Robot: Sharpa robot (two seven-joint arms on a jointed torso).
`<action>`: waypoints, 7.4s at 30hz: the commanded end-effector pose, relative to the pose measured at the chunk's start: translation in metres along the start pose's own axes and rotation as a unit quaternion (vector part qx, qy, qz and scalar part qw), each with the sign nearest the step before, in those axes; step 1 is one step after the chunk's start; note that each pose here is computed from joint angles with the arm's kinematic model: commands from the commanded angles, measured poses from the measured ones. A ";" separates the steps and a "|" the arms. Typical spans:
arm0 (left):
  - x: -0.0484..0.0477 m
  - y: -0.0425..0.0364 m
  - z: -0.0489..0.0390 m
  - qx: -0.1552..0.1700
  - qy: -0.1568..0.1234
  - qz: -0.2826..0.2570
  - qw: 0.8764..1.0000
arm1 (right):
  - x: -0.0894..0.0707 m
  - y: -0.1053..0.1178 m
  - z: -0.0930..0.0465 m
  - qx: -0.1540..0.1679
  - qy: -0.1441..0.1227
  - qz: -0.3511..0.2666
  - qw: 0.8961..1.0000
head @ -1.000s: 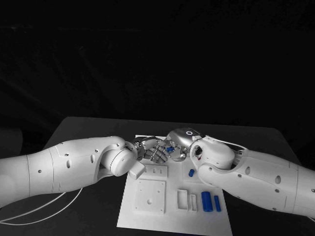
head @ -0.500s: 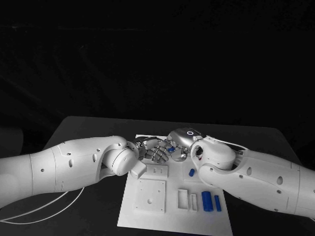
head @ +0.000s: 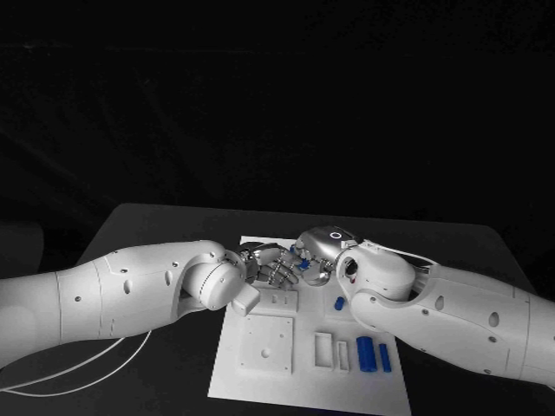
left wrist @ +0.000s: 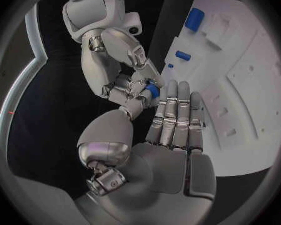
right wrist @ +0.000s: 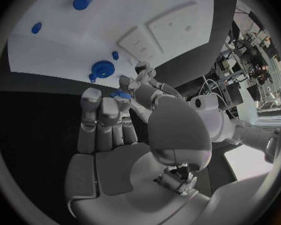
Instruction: Assemble the parts on the task board
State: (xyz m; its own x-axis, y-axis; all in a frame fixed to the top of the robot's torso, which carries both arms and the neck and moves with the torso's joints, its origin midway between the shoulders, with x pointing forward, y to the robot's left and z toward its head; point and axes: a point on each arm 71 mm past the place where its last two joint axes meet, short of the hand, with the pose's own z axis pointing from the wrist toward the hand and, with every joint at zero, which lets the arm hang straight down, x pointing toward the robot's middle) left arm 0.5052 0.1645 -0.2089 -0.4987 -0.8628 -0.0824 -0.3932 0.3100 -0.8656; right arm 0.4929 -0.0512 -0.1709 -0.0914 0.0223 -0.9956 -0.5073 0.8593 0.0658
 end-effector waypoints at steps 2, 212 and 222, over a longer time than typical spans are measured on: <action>0.0060 -0.0085 0.0006 0.024 0.004 -0.012 1.000 | 0.004 0.020 -0.001 -0.049 0.010 0.005 0.999; 0.0040 -0.0037 -0.0098 0.073 0.051 -0.007 0.996 | 0.005 -0.047 -0.013 -0.080 -0.084 0.150 0.982; 0.0014 -0.0025 -0.0099 0.071 0.049 -0.007 0.996 | 0.005 -0.047 -0.013 -0.085 -0.086 0.151 0.981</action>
State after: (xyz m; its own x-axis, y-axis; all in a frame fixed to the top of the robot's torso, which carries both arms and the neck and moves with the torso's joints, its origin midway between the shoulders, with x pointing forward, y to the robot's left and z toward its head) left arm 0.4997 0.1700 -0.2021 -0.5442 -0.8377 -0.0462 -0.2912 0.2402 -0.9260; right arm 0.5060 -0.1002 -0.1792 -0.1242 0.3648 -0.9228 -0.5999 0.7132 0.3626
